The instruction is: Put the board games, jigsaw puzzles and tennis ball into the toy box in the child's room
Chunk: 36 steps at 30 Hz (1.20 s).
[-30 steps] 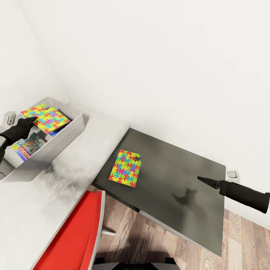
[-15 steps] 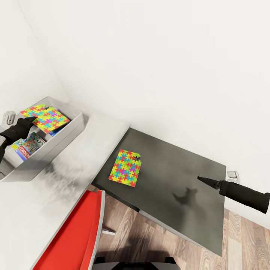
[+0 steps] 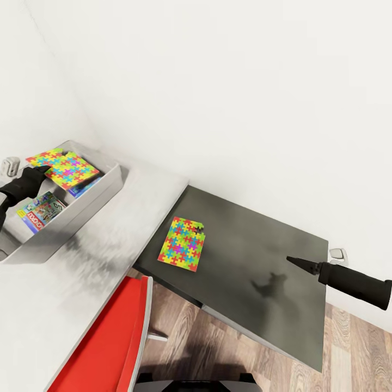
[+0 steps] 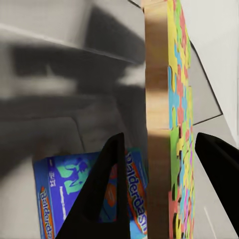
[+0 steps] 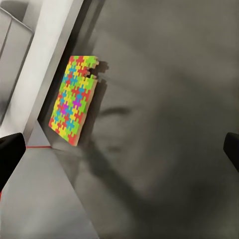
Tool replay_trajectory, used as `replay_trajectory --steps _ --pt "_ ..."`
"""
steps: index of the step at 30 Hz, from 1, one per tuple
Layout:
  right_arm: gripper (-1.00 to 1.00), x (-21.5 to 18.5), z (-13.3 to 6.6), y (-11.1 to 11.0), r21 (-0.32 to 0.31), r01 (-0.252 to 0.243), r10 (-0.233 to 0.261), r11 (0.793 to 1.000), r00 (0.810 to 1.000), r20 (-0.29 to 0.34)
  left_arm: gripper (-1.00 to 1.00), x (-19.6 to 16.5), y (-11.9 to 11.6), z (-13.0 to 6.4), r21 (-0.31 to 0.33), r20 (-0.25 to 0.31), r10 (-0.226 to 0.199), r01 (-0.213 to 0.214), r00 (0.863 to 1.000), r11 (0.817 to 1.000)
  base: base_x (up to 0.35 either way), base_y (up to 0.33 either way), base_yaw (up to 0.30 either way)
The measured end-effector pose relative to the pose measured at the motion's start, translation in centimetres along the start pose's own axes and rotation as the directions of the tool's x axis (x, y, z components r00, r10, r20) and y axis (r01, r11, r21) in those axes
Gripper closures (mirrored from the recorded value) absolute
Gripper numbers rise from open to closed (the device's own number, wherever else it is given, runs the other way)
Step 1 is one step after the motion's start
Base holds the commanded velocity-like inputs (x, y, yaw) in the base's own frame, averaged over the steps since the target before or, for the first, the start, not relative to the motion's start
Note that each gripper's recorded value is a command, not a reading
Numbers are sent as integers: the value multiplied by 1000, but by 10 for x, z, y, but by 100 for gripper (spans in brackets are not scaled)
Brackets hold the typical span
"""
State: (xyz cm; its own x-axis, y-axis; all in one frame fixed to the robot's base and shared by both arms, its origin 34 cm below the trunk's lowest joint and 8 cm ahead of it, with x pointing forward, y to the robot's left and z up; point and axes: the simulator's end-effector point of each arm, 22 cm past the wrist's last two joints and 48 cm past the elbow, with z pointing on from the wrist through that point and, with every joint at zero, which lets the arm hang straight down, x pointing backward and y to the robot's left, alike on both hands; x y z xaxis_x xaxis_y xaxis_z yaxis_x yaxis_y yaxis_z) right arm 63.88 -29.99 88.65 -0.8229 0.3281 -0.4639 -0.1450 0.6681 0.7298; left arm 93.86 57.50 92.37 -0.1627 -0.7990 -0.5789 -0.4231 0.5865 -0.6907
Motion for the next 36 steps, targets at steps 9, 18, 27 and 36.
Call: replay_trajectory --steps 9,18,27,36 --pt "-100 0 0 0 0 0 0 1000 1000 0 100 -4 -3 1 0 9 1 -1 1000 1000 0 0 0" --pt "-100 1 1 -1 1 -2 2 1000 1000 -2 100 -3 -2 2 -2 9 1 -1 1000 1000 0 0 0" --pt "-100 5 3 -5 5 -10 10 1000 1000 -10 100 2 4 6 -11 3 2 -2 1000 1000 0 0 0" --pt "-100 9 6 -10 9 -19 19 1000 1000 -19 100 9 13 10 -21 -5 3 -3 1000 1000 0 0 0"
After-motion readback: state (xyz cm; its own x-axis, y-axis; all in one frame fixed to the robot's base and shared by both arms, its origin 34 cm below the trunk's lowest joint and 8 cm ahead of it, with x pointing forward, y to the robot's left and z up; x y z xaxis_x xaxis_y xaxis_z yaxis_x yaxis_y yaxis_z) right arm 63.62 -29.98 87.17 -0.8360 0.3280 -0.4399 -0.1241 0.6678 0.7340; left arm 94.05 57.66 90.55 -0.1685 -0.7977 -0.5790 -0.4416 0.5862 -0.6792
